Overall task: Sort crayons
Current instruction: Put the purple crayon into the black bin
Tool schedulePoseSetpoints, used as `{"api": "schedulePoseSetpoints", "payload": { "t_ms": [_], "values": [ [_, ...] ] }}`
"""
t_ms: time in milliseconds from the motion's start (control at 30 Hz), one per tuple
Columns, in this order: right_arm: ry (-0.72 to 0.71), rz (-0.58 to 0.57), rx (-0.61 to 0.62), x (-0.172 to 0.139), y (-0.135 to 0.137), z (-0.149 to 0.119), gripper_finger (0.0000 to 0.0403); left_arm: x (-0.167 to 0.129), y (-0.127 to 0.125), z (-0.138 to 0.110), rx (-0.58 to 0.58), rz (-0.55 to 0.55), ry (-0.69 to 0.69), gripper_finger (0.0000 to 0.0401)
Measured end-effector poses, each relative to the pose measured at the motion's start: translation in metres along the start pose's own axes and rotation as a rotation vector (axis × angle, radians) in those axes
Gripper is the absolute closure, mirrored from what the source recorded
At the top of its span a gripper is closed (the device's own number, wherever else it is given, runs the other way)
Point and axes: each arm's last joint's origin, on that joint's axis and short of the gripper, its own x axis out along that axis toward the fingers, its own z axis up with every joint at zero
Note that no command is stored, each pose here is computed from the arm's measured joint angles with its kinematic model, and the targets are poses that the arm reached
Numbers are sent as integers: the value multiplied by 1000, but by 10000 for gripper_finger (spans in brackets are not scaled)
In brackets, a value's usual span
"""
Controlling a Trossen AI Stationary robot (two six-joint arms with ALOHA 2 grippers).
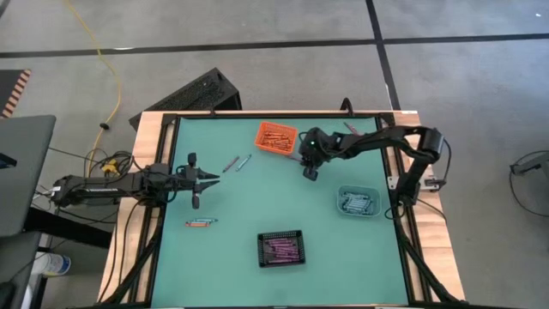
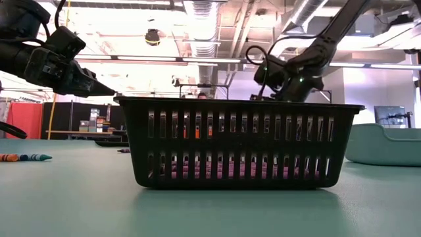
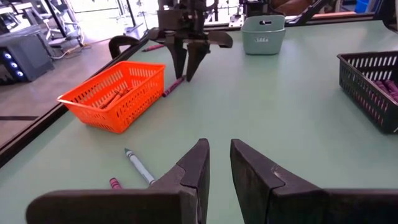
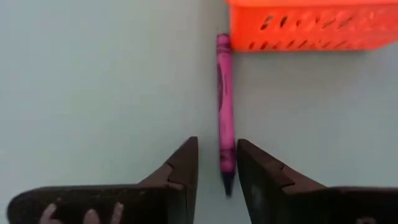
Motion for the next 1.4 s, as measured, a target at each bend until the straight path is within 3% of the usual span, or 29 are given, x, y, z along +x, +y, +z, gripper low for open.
{"api": "schedulePoseSetpoints", "payload": {
  "t_ms": [300, 600, 800, 967, 1167, 1400],
  "values": [
    [1, -4, -10, 4, -1, -1, 292, 0, 0, 0, 0, 1, 0, 347],
    [40, -8, -14, 3, -1, -4, 394, 0, 0, 0, 0, 2, 0, 347],
    [44, -5, -15, -2, 1, -3, 396, 0, 0, 0, 0, 2, 0, 347],
    [84, 18, -35, -23, 12, -3, 400, 0, 0, 0, 0, 2, -1, 347],
    [32, 123, -109, -58, 53, 7, 400, 0, 0, 0, 0, 2, 0, 347],
    [-130, 287, -242, -83, 140, 12, 400, 0, 0, 0, 0, 1, 0, 347]
  ]
}}
